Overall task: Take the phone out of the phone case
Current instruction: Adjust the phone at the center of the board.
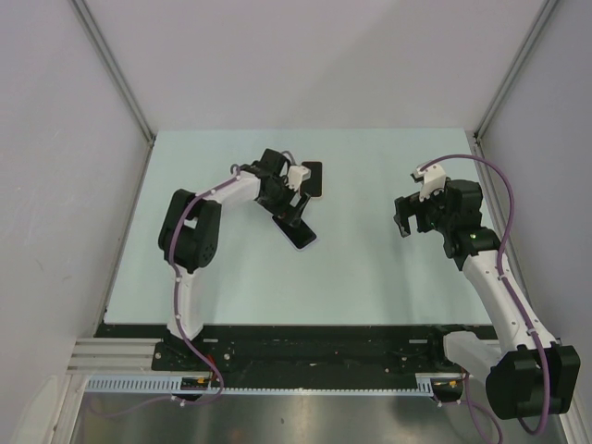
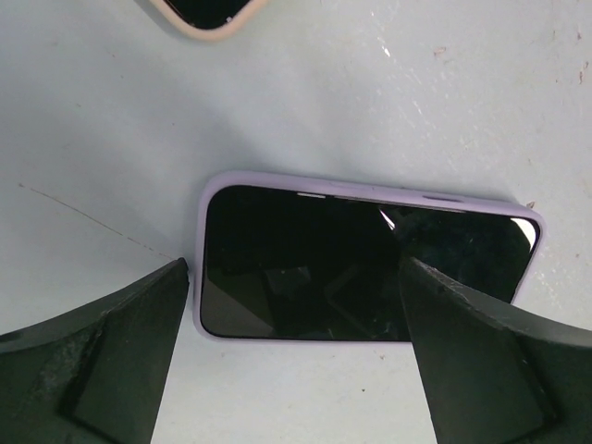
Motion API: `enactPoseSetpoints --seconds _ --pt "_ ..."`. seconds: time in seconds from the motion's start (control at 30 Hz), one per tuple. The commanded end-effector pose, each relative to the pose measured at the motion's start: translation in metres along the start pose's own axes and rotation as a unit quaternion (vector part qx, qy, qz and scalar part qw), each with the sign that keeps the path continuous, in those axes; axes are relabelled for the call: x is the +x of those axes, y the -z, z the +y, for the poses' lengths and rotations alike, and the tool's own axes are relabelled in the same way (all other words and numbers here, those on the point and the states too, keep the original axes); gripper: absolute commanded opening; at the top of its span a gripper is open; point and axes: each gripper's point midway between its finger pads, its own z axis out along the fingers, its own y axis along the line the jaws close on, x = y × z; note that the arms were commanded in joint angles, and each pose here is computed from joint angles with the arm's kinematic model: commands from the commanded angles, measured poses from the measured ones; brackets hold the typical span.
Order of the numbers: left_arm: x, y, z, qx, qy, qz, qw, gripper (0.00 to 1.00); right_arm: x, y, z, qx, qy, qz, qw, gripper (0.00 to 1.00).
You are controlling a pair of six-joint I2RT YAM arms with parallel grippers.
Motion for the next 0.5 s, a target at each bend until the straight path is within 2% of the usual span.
enactPoseSetpoints --seconds 0.0,0.2,0.47 --pt "0.016 0.016 -0.013 0.021 -0.016 0.006 1.000 1.00 -0.008 0.003 -0.002 0.007 0.013 -0.015 1.000 1.00" --pt "0.039 0.029 -0.032 0.045 -0.014 0.015 0.999 1.00 -0.009 0.004 -0.002 0.007 0.015 -0.016 1.000 1.00" --pt "0.053 0.040 -0.091 0.107 -0.050 0.018 0.993 1.00 -0.009 0.005 -0.003 0.008 0.013 -0.018 1.000 1.00"
